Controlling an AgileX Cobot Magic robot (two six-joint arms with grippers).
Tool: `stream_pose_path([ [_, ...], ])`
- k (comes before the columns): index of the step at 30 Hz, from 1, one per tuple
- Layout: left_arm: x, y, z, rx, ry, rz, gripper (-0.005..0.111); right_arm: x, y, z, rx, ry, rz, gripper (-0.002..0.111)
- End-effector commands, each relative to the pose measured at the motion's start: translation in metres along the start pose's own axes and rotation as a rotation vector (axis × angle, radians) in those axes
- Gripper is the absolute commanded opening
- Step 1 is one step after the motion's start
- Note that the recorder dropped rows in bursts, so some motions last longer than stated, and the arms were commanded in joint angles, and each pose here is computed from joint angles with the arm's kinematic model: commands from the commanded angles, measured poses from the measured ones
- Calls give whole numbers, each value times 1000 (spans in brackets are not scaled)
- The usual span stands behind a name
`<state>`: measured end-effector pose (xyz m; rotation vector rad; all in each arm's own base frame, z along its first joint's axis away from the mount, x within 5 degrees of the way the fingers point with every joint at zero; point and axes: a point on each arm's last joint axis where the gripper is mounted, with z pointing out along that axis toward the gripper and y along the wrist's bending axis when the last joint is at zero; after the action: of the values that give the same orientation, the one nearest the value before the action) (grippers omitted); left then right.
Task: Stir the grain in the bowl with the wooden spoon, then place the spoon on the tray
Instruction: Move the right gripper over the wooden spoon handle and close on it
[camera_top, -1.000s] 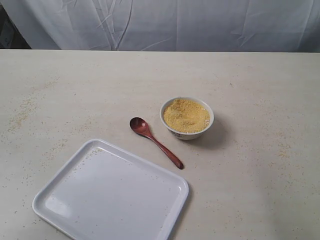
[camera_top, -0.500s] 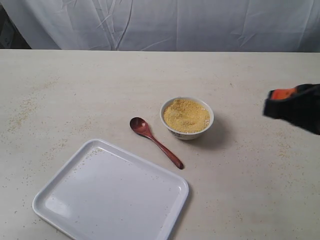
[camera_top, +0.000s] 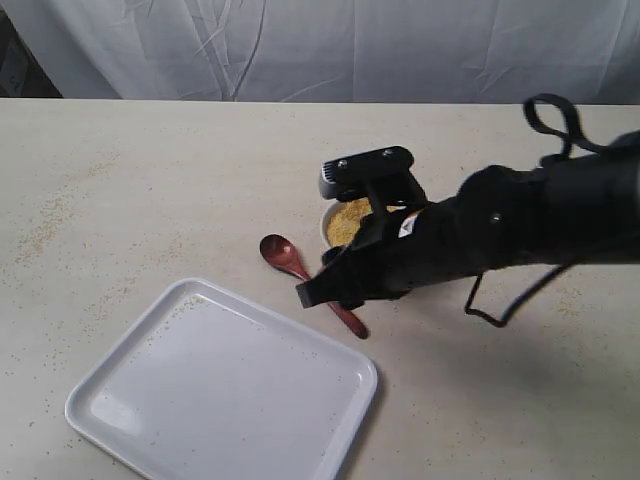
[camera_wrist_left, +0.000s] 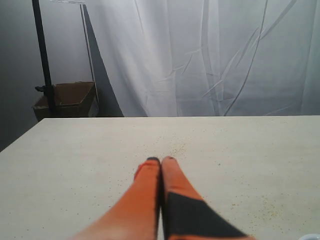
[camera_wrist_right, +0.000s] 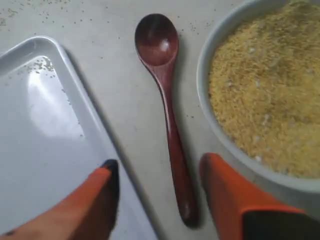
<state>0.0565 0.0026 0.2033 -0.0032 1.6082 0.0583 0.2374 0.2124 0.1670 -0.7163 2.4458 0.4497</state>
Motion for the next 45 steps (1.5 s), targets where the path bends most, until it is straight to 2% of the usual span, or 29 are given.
stream_pose_path([
  [1,2,0,0,5,1,-5,0,-13,1,26,0,52,-93,72],
  [8,2,0,0,5,1,-5,0,-18,0,48,1,81,-98,72],
  [25,2,0,0,5,1,-5,0,-9,-6,69,38,92,-197,72],
  [41,2,0,0,5,1,-5,0,1,-10,83,44,138,-222,71],
  [43,2,0,0,5,1,-5,0,2,-10,83,45,144,-239,64],
  [45,2,0,0,5,1,-5,0,2,-10,83,45,145,-241,49],
])
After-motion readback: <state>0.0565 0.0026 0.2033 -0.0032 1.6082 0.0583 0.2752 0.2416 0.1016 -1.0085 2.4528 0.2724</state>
